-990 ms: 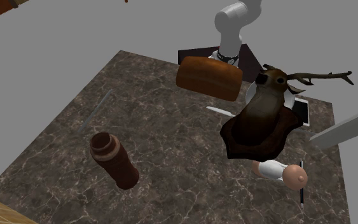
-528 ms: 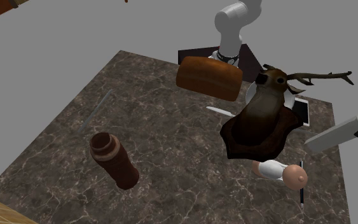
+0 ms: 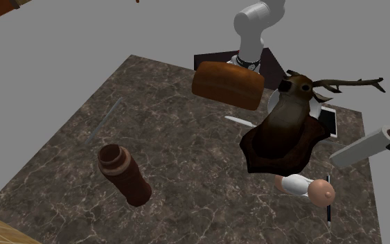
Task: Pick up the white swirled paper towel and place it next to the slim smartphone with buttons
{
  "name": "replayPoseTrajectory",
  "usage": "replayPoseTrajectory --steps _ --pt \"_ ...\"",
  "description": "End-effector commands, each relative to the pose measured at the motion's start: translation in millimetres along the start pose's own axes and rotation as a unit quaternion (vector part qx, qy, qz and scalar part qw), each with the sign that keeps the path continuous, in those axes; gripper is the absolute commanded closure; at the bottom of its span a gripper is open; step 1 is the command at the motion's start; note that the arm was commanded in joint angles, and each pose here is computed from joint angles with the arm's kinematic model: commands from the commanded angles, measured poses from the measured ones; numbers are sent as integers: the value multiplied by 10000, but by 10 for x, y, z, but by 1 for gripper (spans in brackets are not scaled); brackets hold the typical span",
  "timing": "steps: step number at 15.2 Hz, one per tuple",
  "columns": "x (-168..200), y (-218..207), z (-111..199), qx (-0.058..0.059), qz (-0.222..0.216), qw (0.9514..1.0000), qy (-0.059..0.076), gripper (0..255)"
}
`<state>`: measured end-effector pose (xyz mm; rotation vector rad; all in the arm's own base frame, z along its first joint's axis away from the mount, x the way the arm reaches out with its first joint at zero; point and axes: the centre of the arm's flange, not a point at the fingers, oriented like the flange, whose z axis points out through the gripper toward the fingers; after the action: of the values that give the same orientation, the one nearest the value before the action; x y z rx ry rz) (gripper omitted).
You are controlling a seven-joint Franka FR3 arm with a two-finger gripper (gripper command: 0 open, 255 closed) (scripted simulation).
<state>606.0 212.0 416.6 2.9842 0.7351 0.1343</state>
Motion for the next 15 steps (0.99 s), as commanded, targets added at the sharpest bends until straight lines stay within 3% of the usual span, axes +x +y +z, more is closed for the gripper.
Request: replayPoseTrajectory --steps 1,4,8,15 --pt "0 0 0 0 0 10000 0 0" --pt "0 0 0 0 0 10000 0 0" --pt "0 0 -500 0 0 10000 0 0" --pt "0 0 -500 0 0 10000 0 0"
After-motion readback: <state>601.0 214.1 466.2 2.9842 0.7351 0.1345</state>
